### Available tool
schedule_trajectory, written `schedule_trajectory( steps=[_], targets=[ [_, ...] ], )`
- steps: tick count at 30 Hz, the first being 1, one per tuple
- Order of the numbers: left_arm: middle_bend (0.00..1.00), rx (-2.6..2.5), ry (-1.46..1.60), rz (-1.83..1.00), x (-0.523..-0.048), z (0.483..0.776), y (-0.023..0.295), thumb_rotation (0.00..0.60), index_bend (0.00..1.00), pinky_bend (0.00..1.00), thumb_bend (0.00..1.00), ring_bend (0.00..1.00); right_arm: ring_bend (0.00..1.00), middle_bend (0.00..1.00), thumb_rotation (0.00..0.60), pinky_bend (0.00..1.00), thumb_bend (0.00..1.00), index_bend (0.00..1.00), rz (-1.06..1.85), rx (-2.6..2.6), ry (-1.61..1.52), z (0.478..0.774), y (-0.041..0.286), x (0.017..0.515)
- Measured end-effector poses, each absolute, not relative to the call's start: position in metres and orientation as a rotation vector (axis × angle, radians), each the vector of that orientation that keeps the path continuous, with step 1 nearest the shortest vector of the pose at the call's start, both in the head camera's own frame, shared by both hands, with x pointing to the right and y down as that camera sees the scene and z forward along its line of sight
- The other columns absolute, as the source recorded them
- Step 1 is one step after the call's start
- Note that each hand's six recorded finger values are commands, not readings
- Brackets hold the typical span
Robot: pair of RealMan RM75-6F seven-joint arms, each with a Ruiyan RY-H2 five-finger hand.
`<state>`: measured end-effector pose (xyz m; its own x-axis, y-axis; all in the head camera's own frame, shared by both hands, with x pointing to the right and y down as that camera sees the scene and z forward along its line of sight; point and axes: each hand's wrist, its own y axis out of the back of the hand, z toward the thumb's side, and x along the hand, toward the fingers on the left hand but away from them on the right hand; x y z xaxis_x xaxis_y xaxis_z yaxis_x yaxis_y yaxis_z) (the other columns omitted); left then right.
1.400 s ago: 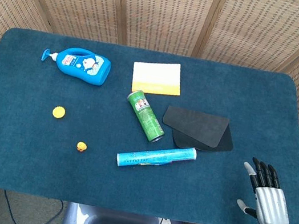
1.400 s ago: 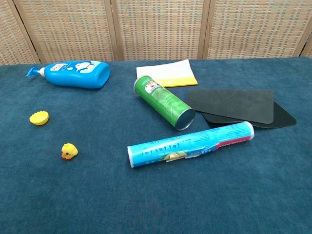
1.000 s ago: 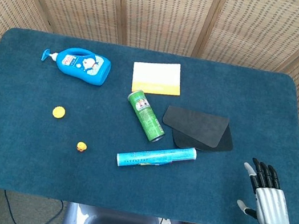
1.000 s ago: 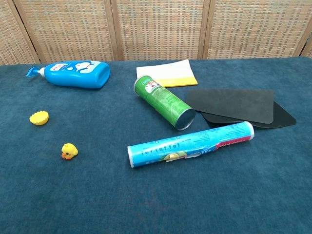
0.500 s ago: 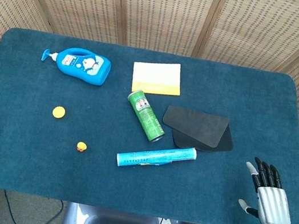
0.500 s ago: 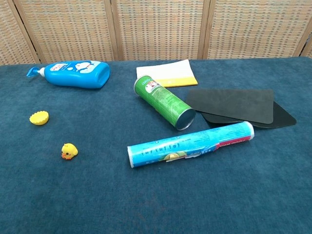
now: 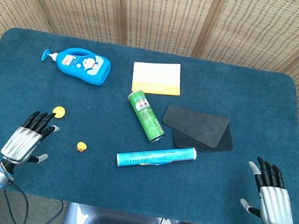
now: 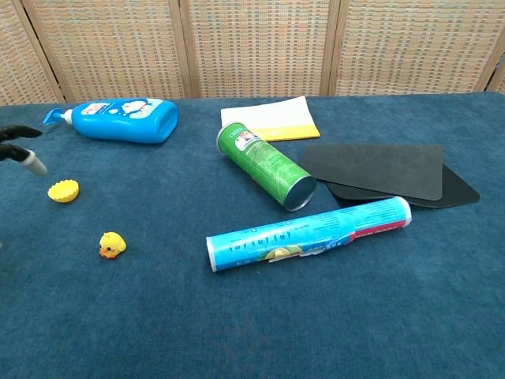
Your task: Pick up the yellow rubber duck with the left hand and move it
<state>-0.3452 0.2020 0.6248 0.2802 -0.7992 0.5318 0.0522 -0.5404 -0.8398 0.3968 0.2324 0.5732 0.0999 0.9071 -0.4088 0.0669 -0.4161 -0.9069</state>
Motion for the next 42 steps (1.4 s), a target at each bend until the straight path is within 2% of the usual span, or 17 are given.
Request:
schedule_trajectory(
  steps=[11,20,42],
  targets=[
    [0.0,-1.788,0.555,-1.398,-0.292,0.669,0.186,0.6,0.33,0.0,0.17,0.0,0.0,0.0,0.6,0.0,0.1,0.0,1.405,-1.634,-1.011,0.571,0.229,0.403],
    [0.0,-1.767,0.504,-1.425,-0.273,0.68,0.172,0.6,0.38,0.0,0.23,0.0,0.0,0.0,0.6,0.0,0.1,0.0,1.402,-1.64,-1.02,0.57,0.228,0.405],
    [0.0,-1.774,0.439,-1.489,-0.271,0.697,0.175,0.6,0.43,0.0,0.24,0.0,0.0,0.0,0.6,0.0,0.1,0.0,1.397,-1.644,-1.021,0.57,0.229,0.405]
  ],
)
